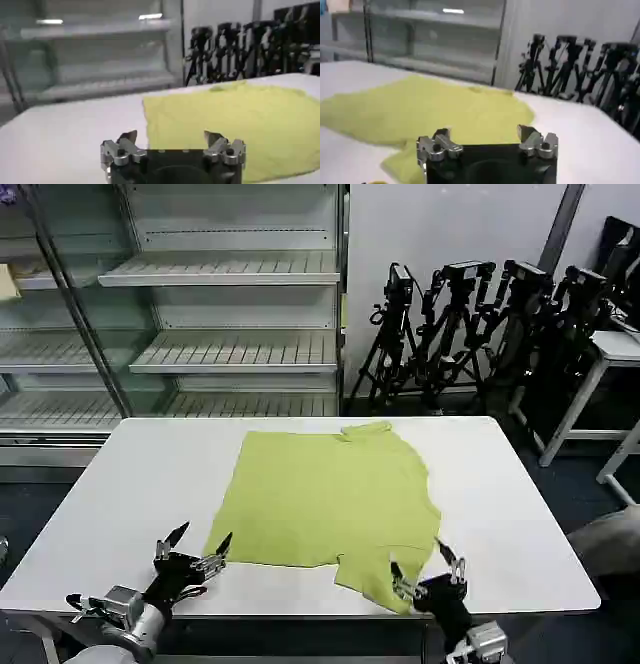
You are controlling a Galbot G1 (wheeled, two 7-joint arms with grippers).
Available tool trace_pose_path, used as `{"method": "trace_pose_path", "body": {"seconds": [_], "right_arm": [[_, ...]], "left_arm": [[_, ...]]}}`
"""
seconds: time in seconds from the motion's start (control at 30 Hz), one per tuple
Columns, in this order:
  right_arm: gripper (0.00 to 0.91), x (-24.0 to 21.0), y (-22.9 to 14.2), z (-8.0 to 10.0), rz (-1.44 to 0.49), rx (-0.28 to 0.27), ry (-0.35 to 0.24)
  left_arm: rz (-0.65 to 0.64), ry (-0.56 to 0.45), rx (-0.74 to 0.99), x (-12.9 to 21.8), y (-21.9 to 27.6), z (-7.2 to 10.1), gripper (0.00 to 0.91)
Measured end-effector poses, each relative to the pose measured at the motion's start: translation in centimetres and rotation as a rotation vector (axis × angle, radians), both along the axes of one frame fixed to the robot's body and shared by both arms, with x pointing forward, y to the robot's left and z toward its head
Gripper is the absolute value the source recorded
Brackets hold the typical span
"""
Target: Fold and organize the clothes.
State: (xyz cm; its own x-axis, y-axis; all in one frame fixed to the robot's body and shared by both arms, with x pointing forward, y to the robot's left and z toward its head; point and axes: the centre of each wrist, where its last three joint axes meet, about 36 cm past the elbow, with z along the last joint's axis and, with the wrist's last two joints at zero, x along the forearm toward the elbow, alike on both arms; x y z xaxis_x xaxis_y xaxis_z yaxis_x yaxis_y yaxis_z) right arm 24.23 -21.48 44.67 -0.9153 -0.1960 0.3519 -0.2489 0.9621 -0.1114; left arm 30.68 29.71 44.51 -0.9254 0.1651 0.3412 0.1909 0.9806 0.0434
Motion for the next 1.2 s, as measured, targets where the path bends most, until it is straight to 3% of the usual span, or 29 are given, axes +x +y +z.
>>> {"method": "trace_pose_path", "body": {"seconds": [0.57, 0.6, 0.63, 1.2], "right_arm": [[0.897, -1.2, 0.6, -0.9, -0.003, 0.000, 0.101], [0.151, -1.2, 0.6, -1.0, -0.003, 0.000, 0.104], [0.000, -1.2, 0.7, -1.0, -0.003, 0.002, 0.106], [0.000, -1.0, 1.1, -1.5, 0.003, 0.030, 0.135]], "left_arm": [[0.049, 0.120, -0.042, 0.4, 1.8, -0.7, 0.907], [0.052, 0.123, -0.046, 0.5, 1.8, -0.8, 0.212], [0.055, 0.126, -0.049, 0.5, 1.8, -0.8, 0.020], [0.055, 0.161, -0.088, 0.5, 1.3, -1.7, 0.020]]}}
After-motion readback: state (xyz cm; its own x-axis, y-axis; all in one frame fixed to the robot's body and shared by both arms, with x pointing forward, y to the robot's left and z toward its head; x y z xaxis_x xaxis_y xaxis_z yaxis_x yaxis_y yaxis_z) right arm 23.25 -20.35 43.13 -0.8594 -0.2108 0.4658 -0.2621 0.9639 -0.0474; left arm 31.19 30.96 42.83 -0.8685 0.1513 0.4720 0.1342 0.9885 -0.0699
